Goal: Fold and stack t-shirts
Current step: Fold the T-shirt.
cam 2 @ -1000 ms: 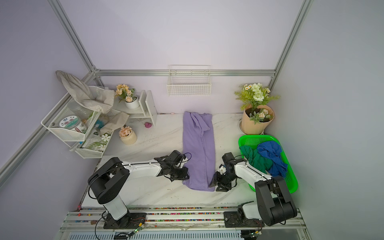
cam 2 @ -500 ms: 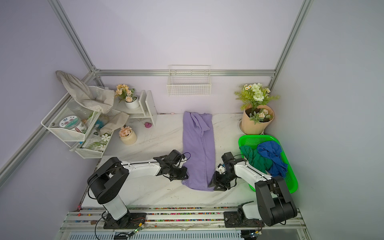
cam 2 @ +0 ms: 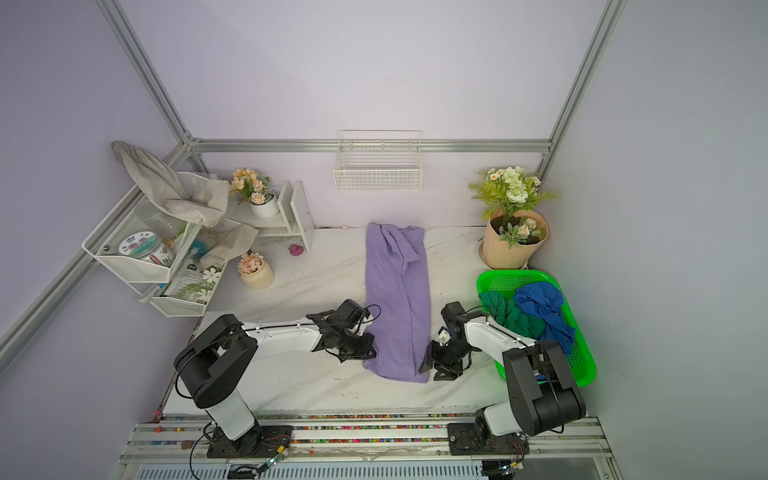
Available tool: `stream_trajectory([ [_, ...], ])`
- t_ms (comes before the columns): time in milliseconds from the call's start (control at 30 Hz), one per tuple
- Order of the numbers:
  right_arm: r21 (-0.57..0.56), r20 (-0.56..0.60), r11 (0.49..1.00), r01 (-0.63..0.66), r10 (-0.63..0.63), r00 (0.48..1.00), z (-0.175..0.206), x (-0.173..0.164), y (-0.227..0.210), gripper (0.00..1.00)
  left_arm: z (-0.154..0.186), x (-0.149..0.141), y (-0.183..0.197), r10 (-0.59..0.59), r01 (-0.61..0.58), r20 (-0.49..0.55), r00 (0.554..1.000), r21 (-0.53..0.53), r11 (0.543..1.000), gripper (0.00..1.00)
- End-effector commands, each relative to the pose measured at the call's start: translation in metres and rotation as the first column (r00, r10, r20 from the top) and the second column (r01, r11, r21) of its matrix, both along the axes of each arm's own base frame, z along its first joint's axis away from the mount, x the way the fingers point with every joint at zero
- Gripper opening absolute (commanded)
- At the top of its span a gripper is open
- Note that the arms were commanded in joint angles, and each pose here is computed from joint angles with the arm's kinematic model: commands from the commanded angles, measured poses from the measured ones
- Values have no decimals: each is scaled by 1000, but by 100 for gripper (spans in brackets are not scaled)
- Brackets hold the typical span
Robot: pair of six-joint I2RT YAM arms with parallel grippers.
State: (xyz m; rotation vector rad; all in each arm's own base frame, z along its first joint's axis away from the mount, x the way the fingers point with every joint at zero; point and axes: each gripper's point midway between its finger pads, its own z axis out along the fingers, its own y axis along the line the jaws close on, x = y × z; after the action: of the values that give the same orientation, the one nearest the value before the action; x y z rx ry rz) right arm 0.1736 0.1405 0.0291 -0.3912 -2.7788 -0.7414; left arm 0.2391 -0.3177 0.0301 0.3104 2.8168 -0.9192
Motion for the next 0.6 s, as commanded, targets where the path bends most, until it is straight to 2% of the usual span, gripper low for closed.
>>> stream_trajectory([
  [0, 2, 41, 1000, 20, -20, 999, -8, 18, 5, 54, 12, 15, 3, 20, -22, 47, 999, 42, 999, 0],
  [100, 21, 4, 1000, 18, -18, 1000, -16, 16, 9, 48, 14, 15, 6, 26, -28, 55, 998, 52, 998, 0],
  [300, 96, 30, 995, -9, 6, 1000, -9, 16, 19, 3, 13, 15, 12, 38, -42, 54, 998, 63, 997, 0],
  [433, 95, 44, 995, -23, 19, 999, 0, 11, 17, 0, 18, 16, 8, 27, -28, 36, 999, 43, 999, 0],
  [567, 90, -2, 995, -43, 44, 999, 9, -13, 12, 0, 39, 14, -2, -19, 18, 14, 1000, 15, 1000, 0],
])
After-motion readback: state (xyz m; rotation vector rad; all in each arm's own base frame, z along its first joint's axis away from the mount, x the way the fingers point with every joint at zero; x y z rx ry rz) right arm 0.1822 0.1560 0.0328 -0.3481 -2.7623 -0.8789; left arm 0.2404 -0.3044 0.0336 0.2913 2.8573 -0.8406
